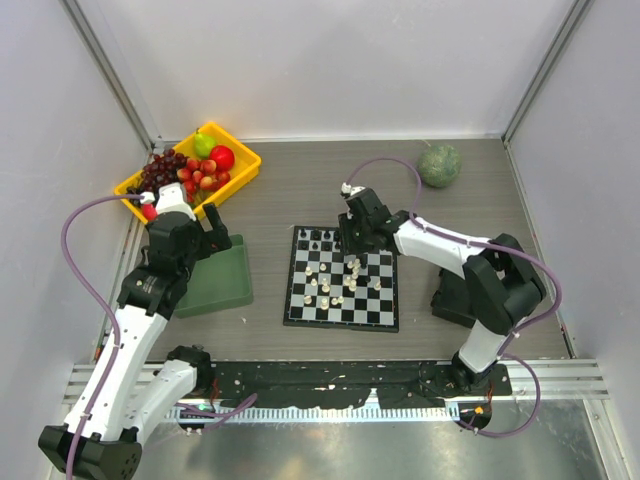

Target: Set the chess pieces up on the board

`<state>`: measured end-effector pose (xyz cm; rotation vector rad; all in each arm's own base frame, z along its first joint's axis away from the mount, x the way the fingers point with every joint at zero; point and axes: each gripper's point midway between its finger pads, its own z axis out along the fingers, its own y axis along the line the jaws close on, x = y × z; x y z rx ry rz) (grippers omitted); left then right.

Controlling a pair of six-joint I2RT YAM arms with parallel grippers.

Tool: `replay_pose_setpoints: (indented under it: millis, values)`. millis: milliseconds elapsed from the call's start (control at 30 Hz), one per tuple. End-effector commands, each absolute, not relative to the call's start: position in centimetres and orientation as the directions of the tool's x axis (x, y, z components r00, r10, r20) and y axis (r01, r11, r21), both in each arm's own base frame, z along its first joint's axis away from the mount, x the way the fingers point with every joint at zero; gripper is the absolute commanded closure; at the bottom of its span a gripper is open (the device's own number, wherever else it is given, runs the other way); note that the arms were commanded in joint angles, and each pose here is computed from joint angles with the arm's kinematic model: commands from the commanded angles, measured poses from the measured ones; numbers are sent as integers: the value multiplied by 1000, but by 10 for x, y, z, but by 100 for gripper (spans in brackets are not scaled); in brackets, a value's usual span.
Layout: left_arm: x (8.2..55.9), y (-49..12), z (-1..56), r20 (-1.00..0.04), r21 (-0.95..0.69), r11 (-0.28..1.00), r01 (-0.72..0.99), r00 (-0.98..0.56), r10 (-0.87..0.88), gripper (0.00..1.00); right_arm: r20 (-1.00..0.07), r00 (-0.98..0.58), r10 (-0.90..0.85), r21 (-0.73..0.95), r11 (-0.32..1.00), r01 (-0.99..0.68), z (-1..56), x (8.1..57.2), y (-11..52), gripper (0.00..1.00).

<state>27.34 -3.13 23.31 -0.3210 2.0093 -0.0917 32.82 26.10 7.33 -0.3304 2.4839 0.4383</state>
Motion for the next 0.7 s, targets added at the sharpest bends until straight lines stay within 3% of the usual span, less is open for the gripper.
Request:
replay_pose_setpoints:
  millis: [0, 667]
  values:
    - [277, -28, 247, -892, -217, 958, -186, -361, -272, 1, -623, -773, -115, 250, 908, -337, 86, 341, 273, 66]
    - [277, -27, 241, -888, -210, 959, -191, -373, -269, 1, -618, -775, -132, 198, 927, -317, 75, 355, 273, 72]
